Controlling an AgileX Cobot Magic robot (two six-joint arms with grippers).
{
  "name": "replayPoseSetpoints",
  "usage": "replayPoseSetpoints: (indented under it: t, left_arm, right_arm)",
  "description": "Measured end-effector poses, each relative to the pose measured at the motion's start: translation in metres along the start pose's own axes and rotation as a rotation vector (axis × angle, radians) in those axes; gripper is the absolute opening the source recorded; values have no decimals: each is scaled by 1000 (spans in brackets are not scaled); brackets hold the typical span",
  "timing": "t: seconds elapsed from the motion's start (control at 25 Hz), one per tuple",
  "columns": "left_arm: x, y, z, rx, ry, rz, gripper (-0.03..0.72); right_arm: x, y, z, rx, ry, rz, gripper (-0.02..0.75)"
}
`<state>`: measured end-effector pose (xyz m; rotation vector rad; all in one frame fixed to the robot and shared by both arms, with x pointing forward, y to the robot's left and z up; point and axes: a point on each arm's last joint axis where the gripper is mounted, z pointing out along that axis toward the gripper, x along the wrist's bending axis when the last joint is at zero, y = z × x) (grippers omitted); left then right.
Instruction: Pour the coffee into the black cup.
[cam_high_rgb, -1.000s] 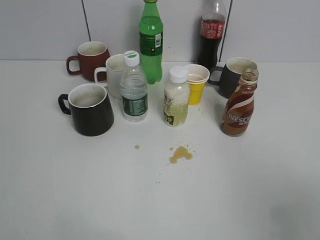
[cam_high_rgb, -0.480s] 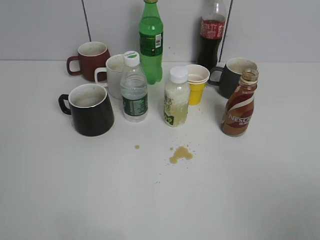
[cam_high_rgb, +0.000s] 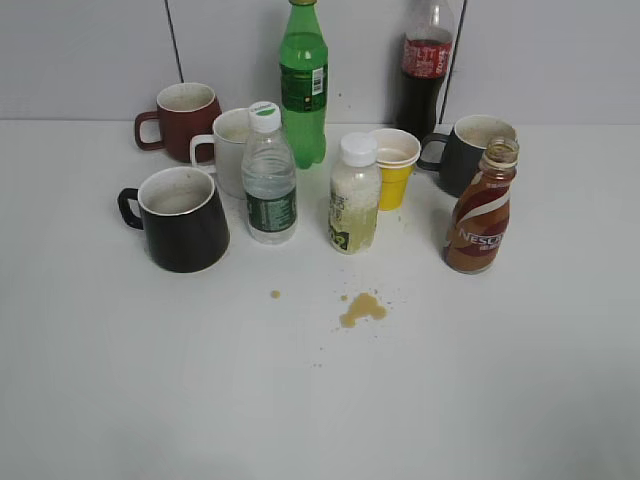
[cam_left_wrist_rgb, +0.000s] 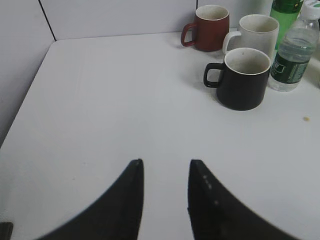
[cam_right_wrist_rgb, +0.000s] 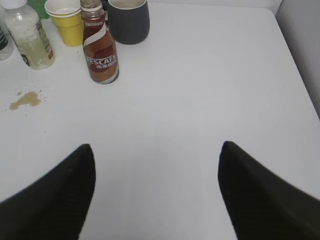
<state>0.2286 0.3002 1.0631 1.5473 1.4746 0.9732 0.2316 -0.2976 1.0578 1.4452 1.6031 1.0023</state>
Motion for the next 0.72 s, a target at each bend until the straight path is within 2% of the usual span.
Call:
replayPoseSetpoints:
  t: [0.72]
  left_arm:
    - [0,0,0,0,0,0,241]
  right_arm:
    - [0,0,0,0,1,1,573]
